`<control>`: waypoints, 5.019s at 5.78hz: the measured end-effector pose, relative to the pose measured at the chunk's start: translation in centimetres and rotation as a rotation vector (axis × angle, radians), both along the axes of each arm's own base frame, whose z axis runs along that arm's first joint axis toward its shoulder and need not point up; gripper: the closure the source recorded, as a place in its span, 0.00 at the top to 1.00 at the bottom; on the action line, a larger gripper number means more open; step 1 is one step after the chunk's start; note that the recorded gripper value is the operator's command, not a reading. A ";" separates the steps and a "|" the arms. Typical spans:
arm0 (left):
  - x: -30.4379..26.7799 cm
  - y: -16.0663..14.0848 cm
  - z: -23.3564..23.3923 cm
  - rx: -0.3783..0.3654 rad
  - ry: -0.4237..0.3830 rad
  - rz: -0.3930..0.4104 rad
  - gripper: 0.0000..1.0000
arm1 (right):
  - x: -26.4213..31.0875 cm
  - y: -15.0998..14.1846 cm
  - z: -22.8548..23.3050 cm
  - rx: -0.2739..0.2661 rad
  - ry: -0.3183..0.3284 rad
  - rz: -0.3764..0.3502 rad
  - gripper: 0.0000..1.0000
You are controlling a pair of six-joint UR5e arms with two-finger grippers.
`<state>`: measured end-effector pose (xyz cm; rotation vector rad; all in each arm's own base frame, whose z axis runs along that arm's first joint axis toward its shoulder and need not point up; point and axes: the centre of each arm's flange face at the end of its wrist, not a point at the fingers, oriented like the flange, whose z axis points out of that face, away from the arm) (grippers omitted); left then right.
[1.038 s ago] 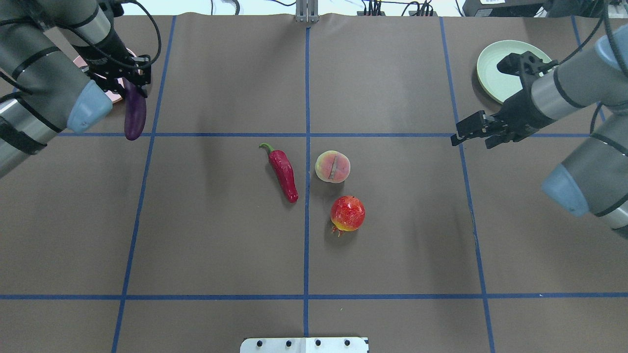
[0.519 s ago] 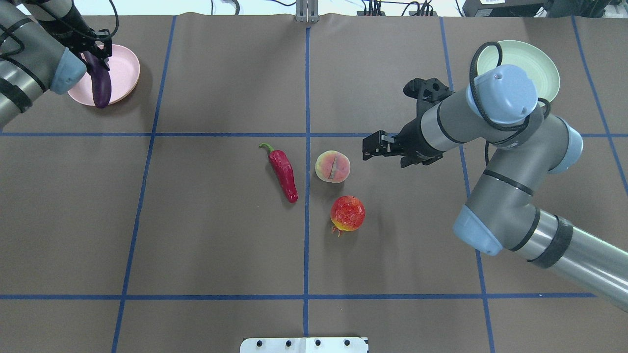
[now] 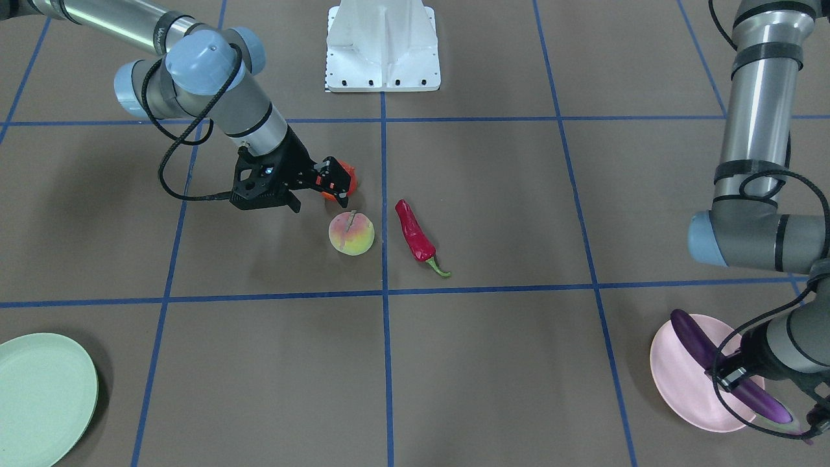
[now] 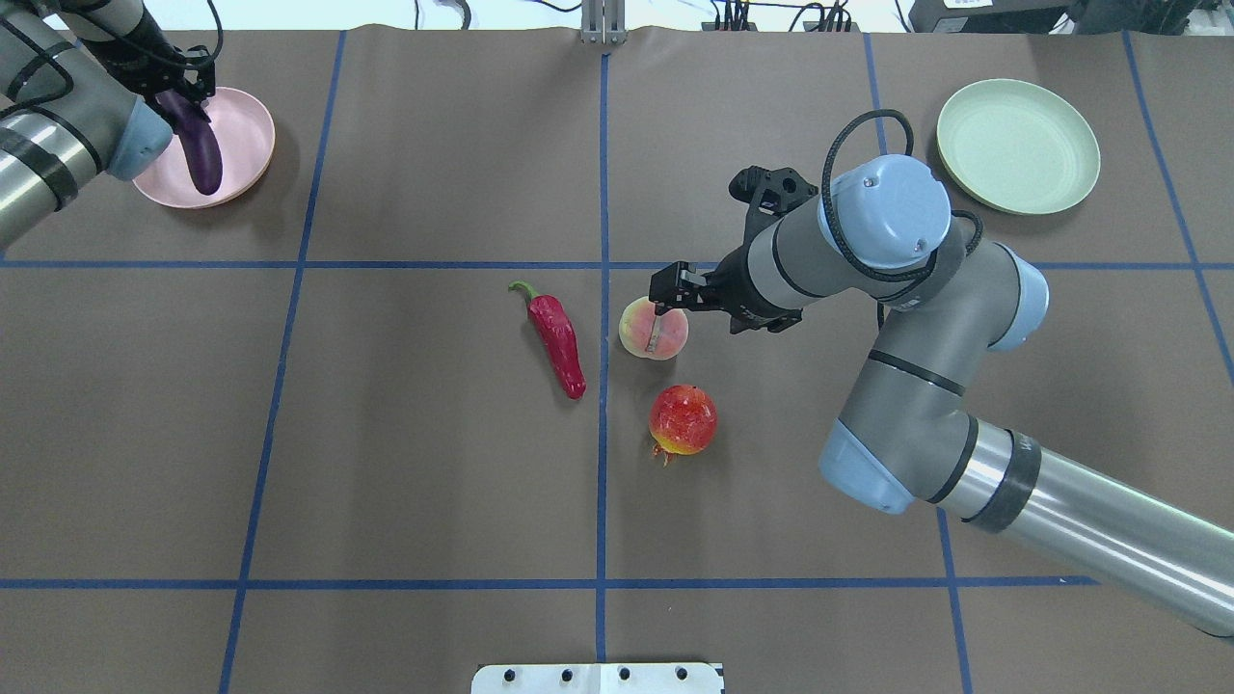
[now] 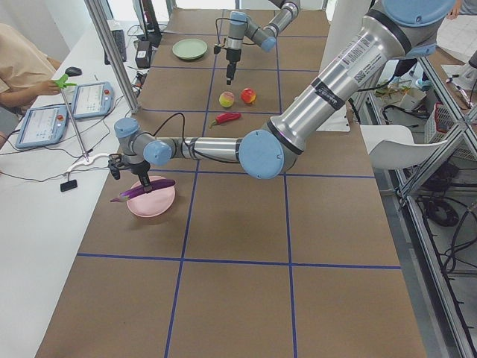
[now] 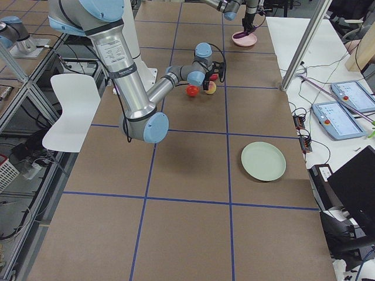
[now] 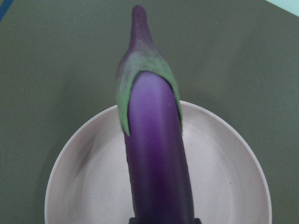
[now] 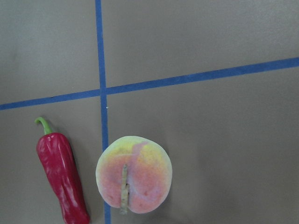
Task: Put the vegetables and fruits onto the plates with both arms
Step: 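Lower the eggplant onto the pink plate while the right gripper grasps the peach, then place the peach on the green plate while the left gripper grasps the red chili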
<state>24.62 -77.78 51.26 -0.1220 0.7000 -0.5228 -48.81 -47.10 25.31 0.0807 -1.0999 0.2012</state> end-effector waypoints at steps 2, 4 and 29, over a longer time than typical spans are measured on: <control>0.1 -0.1 0.2 0.006 -0.009 0.001 1.00 | -2.9 -1.9 0.1 -0.009 0.037 0.022 1.00; 0.4 -0.1 0.2 0.010 -0.009 0.005 1.00 | -4.2 -2.3 0.4 -0.006 0.057 0.037 1.00; 35.8 26.2 -30.5 -0.100 0.120 -0.038 0.91 | 30.7 -26.6 28.9 0.005 0.382 -0.073 0.00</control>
